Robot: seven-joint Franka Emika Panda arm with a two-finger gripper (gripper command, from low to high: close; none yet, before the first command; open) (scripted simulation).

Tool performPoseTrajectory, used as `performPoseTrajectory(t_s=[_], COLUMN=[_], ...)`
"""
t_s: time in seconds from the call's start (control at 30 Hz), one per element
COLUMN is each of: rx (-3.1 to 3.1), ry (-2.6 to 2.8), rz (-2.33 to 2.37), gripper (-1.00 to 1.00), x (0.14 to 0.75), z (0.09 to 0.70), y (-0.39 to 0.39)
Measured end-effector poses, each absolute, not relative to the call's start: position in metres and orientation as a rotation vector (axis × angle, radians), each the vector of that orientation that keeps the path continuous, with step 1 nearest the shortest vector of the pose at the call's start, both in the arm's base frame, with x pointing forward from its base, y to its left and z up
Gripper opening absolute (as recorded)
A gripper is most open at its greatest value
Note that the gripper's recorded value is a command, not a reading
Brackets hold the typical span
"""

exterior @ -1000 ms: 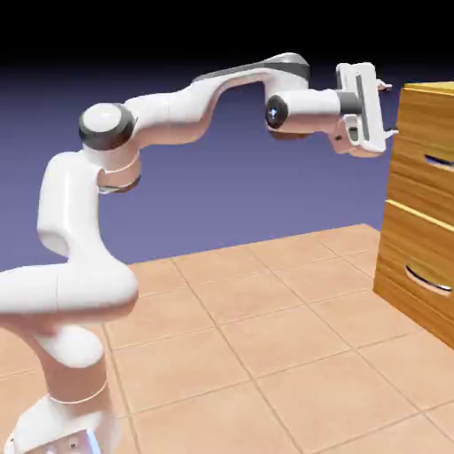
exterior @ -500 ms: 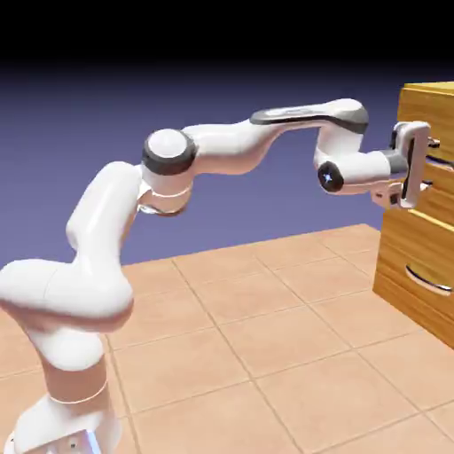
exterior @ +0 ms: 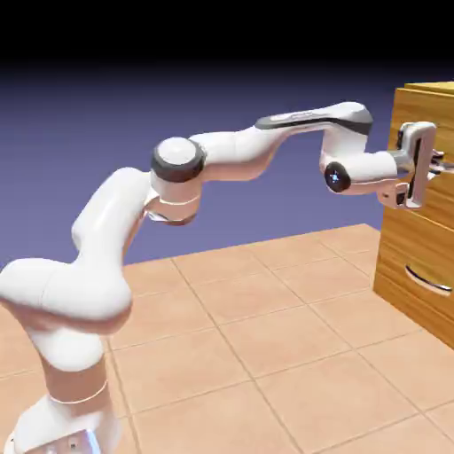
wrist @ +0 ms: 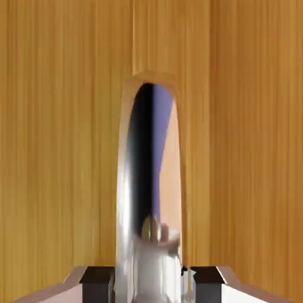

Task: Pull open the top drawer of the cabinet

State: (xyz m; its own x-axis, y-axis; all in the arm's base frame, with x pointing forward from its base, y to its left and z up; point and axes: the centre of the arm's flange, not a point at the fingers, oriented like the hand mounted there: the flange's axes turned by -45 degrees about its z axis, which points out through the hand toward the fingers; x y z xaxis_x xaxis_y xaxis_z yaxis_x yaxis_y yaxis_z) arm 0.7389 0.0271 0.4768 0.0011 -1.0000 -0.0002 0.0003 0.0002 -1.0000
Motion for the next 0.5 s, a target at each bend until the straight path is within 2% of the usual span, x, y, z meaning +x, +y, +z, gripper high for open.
performPoseTrajectory(t_s=[0.5], rx=[-1.209], ry=[1.208], rz=[-1.209], gripper=[-1.0], x=[0.63], z=[0.477], y=[0.027])
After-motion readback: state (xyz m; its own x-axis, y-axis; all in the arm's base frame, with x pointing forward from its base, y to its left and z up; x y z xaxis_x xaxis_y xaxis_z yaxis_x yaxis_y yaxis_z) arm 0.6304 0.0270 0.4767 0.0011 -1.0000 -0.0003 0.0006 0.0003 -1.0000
